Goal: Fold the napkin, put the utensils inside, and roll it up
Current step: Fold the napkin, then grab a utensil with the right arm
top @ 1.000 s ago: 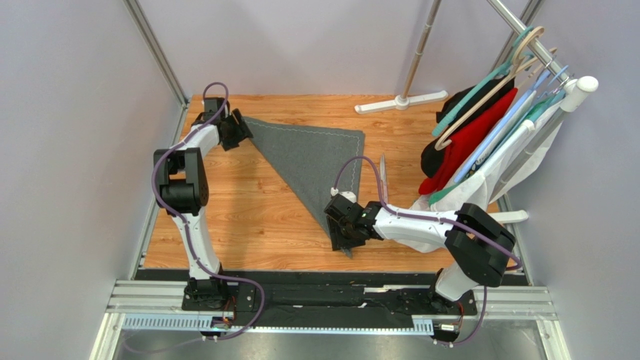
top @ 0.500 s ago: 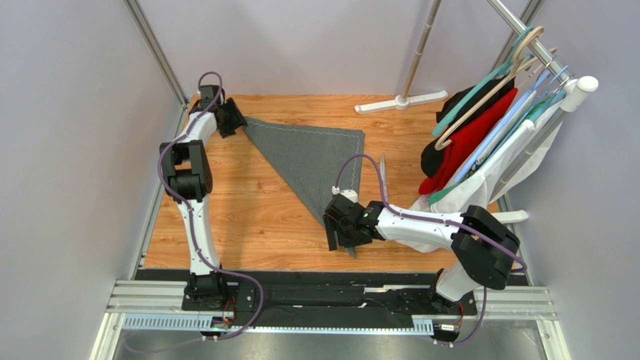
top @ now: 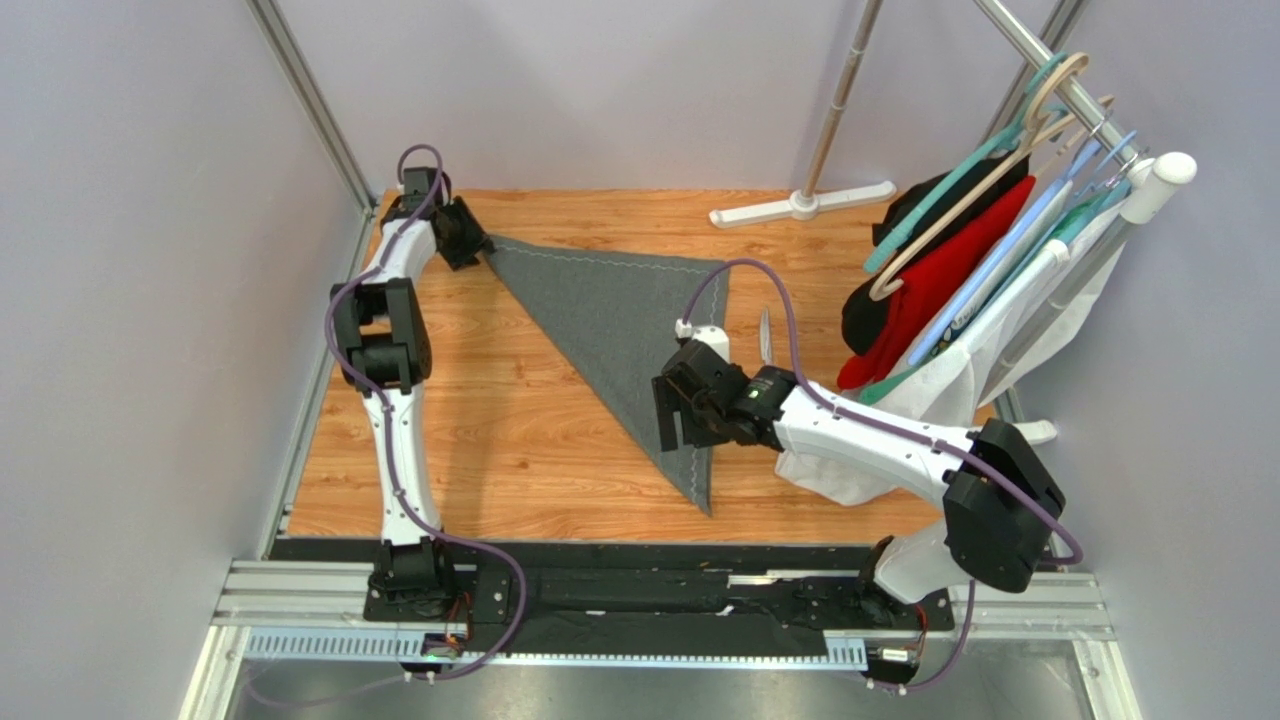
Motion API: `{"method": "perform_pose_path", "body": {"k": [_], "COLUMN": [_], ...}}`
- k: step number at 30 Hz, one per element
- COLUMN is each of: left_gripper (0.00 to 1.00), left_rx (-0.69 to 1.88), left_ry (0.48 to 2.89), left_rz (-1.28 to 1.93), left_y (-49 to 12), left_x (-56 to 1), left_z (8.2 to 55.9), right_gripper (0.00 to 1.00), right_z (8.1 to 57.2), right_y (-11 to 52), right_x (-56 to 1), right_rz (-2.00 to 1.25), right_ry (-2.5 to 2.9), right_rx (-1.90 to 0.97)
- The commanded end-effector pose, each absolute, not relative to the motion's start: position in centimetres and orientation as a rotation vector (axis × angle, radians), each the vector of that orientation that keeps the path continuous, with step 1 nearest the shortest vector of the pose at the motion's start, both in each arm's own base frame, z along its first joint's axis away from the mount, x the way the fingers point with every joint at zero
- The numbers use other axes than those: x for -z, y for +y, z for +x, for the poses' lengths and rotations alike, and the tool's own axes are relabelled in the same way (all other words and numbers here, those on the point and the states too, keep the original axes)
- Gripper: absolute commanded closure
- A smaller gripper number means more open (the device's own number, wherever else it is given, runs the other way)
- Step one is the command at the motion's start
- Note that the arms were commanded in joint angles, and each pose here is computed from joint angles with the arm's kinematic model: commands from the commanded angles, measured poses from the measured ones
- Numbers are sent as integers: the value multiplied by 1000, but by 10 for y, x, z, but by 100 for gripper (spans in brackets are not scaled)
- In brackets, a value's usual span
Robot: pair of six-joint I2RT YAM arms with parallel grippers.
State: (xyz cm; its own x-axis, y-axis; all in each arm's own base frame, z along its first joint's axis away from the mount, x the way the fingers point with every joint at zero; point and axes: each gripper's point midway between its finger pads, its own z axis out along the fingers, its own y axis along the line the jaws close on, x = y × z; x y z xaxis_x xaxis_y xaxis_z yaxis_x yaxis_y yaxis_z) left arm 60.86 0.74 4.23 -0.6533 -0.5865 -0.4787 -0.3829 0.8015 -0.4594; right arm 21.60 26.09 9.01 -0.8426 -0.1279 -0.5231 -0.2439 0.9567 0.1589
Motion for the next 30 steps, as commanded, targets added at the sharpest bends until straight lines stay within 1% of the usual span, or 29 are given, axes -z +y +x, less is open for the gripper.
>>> {"method": "perform_pose_path", "body": {"k": [1,6,8,11,12,14,15,16,17,18,19,20,21,22,23,25,26,30], "left_gripper": [50,50,50,37,31,26,22,20,19,18,18,17,17,17,17,17,17,17], "left_rx": [486,483,503,569,589,612,599,591,581,567,555,548,515,505,499,468,460,486], "left_ry": [2332,2331,2332,2320,2293,2252,2201,2182,2174,2123,2127,2074,2044,2062,2018,2041,2026,2091], "left_rz": [-777,-812,-786,-748,-729,-728,-710,-704,-699,-671,-663,-623,-609,-593,-564,-543,-528,-469], "left_y": [21,29,27,18,15,12,14,15,15,15,14,12,12,6,3,-6,-8,-30], "left_x": [-47,-46,-47,-55,-70,-77,-104,-113,-112,-141,-137,-168,-181,-171,-195,-188,-200,-191], "left_z": [608,602,602,600,600,594,592,588,580,574,562,553,537,523,511,491,482,450], "right_gripper": [18,18,18,20,22,24,25,26,27,28,29,30,32,32,33,36,36,39], "right_z": [243,263,282,307,318,330,341,346,349,357,361,364,372,374,376,378,379,380], "right_y": [254,240,230,215,207,198,191,187,184,178,175,170,159,155,152,143,141,127], "right_x": [-116,-118,-121,-116,-117,-106,-108,-104,-96,-95,-93,-85,-79,-74,-70,-59,-56,-36], "right_rz": [-244,-199,-168,-120,-81,-68,-40,-36,-40,-16,-7,-6,30,39,48,73,80,101], "right_ry": [2487,2476,2451,2450,2442,2461,2457,2464,2482,2484,2488,2503,2514,2524,2534,2556,2563,2601], "right_rx": [-268,-223,-182,-125,-106,-59,-44,-26,-8,5,14,40,59,69,69,89,87,134]}}
